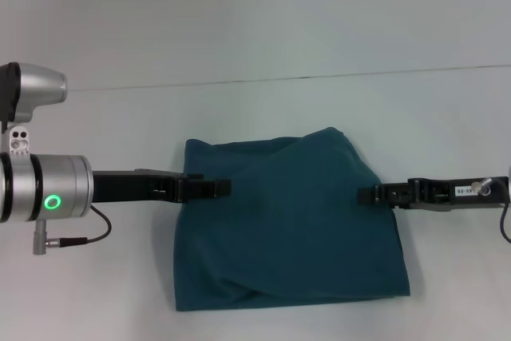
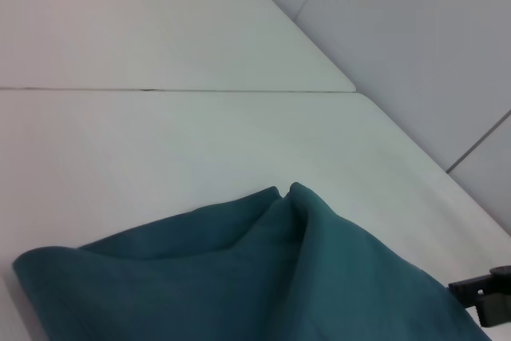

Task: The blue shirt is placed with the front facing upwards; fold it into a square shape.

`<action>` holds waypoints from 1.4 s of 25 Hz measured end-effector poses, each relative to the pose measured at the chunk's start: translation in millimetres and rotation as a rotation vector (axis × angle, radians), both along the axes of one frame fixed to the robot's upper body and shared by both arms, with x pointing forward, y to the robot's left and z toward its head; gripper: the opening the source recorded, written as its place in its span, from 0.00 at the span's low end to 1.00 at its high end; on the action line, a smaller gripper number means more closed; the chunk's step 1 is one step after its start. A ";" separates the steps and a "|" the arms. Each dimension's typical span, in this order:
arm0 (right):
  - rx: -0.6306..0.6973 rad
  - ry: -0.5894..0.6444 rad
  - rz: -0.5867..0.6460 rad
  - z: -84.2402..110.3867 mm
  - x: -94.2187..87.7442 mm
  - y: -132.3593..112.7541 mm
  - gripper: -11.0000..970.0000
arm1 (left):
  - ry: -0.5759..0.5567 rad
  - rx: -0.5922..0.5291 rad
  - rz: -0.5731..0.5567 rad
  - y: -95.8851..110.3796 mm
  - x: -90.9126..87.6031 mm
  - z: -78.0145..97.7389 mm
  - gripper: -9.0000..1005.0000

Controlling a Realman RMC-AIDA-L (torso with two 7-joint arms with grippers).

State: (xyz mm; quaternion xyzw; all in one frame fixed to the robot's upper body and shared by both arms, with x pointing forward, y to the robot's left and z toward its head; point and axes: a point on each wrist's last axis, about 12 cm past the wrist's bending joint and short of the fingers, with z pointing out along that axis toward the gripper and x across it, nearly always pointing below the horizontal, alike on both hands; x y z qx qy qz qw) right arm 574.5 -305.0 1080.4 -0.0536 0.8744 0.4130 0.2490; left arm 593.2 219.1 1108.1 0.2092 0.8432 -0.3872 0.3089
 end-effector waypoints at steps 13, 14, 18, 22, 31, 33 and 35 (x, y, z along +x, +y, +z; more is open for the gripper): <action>-0.030 -0.037 -0.031 -1.3 6.5 -0.4 0.39 | -0.002 0.002 0.004 2.0 -0.2 -0.3 0.64; -0.032 -0.038 -0.029 -1.2 7.3 0.9 0.33 | -0.002 0.002 0.004 1.9 -0.3 -0.6 0.64; -0.032 -0.044 -0.024 -0.2 9.6 4.1 0.18 | -0.002 0.002 0.004 1.8 -0.4 -0.9 0.64; -0.032 -0.047 -0.031 -1.8 7.2 1.0 0.11 | -0.005 0.004 0.014 2.2 0.6 -1.2 0.64; -0.018 -0.028 -0.033 -4.4 -5.6 -12.9 0.01 | -0.007 0.005 0.020 -0.2 2.7 -1.8 0.64; -0.017 -0.019 -0.033 -4.7 -7.0 -15.3 0.01 | -0.008 0.006 0.021 -0.2 3.0 -1.7 0.64; -0.019 -0.010 -0.032 -5.7 -8.7 -17.1 0.02 | -0.008 0.006 0.022 -0.2 3.1 -1.6 0.64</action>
